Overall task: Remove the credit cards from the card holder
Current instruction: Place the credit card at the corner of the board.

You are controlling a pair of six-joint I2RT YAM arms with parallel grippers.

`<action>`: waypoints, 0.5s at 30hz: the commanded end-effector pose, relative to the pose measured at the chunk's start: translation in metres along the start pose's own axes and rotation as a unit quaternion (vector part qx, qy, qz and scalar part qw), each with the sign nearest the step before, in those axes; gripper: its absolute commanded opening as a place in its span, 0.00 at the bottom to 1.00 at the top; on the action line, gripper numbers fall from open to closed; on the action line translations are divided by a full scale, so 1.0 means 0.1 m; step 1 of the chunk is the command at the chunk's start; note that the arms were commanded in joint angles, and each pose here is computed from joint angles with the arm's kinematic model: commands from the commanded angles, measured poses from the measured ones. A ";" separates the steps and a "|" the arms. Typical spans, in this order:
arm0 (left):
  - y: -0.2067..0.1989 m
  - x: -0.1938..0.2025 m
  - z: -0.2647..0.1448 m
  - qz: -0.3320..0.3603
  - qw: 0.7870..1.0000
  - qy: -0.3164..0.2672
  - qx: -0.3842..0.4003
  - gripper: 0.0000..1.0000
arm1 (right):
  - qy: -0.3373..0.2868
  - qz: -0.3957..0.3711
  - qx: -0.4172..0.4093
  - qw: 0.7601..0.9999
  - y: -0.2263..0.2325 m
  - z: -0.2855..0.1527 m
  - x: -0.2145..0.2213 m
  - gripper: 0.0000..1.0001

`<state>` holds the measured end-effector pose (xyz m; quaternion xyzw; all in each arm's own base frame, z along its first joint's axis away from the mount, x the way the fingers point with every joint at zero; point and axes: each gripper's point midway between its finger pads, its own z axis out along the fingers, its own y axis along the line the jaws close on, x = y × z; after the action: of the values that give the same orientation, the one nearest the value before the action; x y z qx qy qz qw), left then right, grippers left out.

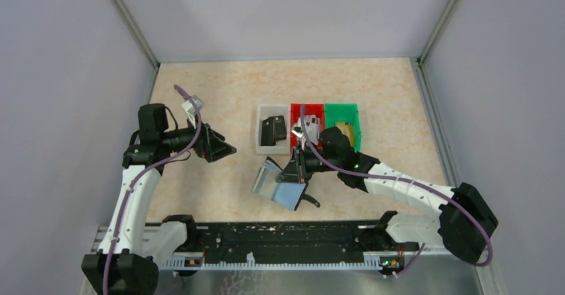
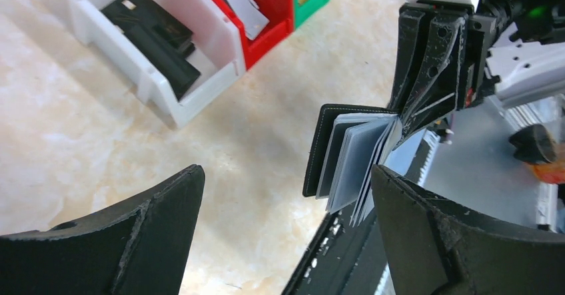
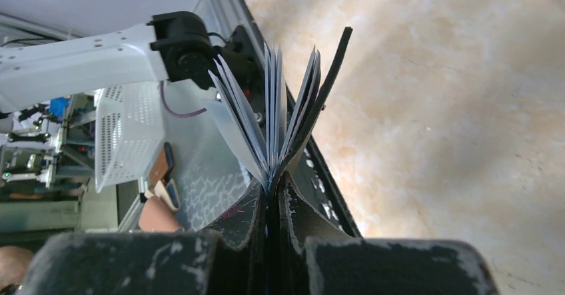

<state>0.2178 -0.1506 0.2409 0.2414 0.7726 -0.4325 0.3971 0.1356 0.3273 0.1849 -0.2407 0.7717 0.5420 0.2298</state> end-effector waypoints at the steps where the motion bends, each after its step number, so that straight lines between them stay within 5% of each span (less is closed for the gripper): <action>1: 0.18 -0.20 -0.02 0.053 0.997 -0.023 -0.052 0.99 | -0.033 -0.029 -0.003 0.999 0.02 -0.06 -0.15 0.00; 15: 0.58 -0.11 -0.06 0.040 0.990 -0.022 -0.130 0.99 | 0.012 -0.015 0.043 0.999 -0.45 0.12 0.07 0.00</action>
<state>0.2525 -0.1245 0.2275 0.2129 0.8009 -0.3425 0.4427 0.1476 0.3176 0.1395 -0.2311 0.8100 0.4945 0.2142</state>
